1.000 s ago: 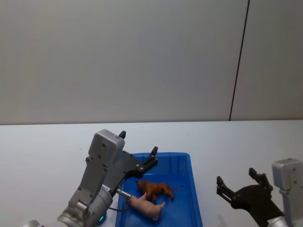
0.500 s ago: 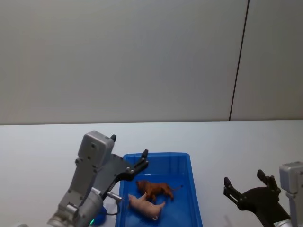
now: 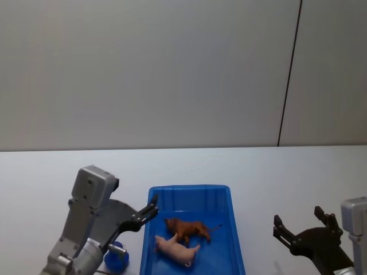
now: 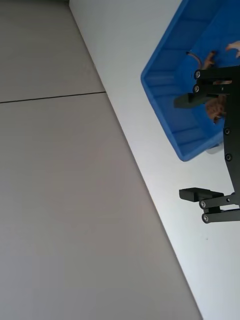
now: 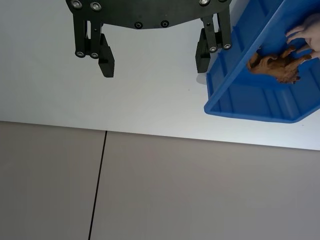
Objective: Pick up the two dolls from the table and place them into the box.
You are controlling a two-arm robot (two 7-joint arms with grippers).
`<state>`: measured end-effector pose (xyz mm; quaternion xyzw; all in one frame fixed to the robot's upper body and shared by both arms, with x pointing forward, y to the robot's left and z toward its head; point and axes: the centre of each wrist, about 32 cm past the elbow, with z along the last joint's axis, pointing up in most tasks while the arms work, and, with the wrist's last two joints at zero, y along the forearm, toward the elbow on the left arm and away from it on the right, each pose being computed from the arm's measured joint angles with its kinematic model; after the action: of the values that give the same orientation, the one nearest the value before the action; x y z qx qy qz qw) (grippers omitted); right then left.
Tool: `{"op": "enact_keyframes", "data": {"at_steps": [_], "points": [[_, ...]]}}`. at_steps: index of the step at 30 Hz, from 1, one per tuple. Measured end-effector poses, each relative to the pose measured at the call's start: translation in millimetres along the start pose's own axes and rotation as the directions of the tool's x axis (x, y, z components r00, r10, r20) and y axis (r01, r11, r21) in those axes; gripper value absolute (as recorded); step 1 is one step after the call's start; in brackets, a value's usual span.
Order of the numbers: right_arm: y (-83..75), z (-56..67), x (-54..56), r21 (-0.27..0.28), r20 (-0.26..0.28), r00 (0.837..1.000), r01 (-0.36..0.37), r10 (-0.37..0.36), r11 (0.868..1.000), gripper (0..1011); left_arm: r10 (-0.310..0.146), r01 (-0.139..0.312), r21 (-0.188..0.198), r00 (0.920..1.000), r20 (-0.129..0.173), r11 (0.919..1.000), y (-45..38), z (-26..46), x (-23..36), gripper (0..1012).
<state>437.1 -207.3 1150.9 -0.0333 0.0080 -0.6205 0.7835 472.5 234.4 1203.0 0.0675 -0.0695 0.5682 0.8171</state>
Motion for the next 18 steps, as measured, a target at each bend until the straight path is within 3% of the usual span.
{"op": "enact_keyframes", "data": {"at_steps": [9,18], "points": [[-0.6,-0.2,0.1,0.0,0.0,1.0,0.003,-0.003,1.0,1001,0.015,-0.013,0.073,0.9995,-0.029,0.9972,8.2,-8.1,10.2,1001],[-0.8,-0.1,0.2,0.001,0.001,1.0,0.004,-0.004,1.0,1001,0.032,-0.024,0.153,0.9984,-0.048,0.9879,13.3,-19.4,18.7,1001]]}}
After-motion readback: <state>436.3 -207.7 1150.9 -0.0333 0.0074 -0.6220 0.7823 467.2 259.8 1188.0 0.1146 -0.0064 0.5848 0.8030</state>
